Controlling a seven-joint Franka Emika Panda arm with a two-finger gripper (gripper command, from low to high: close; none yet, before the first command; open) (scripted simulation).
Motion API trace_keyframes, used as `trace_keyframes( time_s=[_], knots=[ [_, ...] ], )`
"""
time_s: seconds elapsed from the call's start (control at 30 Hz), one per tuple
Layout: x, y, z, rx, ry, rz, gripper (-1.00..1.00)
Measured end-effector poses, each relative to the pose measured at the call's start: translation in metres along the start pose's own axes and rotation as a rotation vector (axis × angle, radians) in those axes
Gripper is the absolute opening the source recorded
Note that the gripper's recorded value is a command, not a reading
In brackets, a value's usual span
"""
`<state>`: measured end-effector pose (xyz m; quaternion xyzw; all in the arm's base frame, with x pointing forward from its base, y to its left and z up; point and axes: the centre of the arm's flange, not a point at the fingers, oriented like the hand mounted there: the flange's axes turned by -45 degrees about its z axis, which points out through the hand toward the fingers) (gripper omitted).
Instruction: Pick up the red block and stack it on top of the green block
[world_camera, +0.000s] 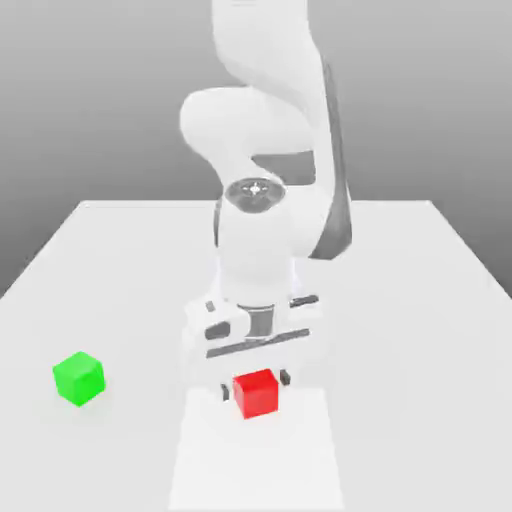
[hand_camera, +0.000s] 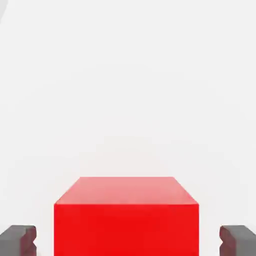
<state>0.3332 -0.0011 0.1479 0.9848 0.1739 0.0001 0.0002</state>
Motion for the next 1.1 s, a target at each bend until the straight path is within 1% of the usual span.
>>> trace_keyframes(
  time_s=[0.13, 0.4, 0.57, 0.77, 0.87, 0.97, 1.0, 1.1],
  knots=[
    [0.000, 0.000, 0.002, 0.000, -0.001, 0.000, -1.00],
    [-0.001, 0.003, -0.056, 0.001, -0.001, 0.003, -1.00],
    [-0.028, 0.100, -0.076, 0.003, 0.002, 0.092, -1.00],
    [-0.114, 0.218, -0.094, 0.002, 0.001, 0.216, -1.00],
    [-0.128, 0.232, -0.073, 0.003, 0.003, 0.236, -1.00],
    [-0.128, 0.231, -0.044, 0.003, 0.002, 0.231, -1.00],
    [-0.129, 0.231, -0.037, 0.002, 0.001, 0.233, 1.00],
    [-0.129, 0.231, -0.037, 0.002, 0.001, 0.233, 1.00]
  ],
)
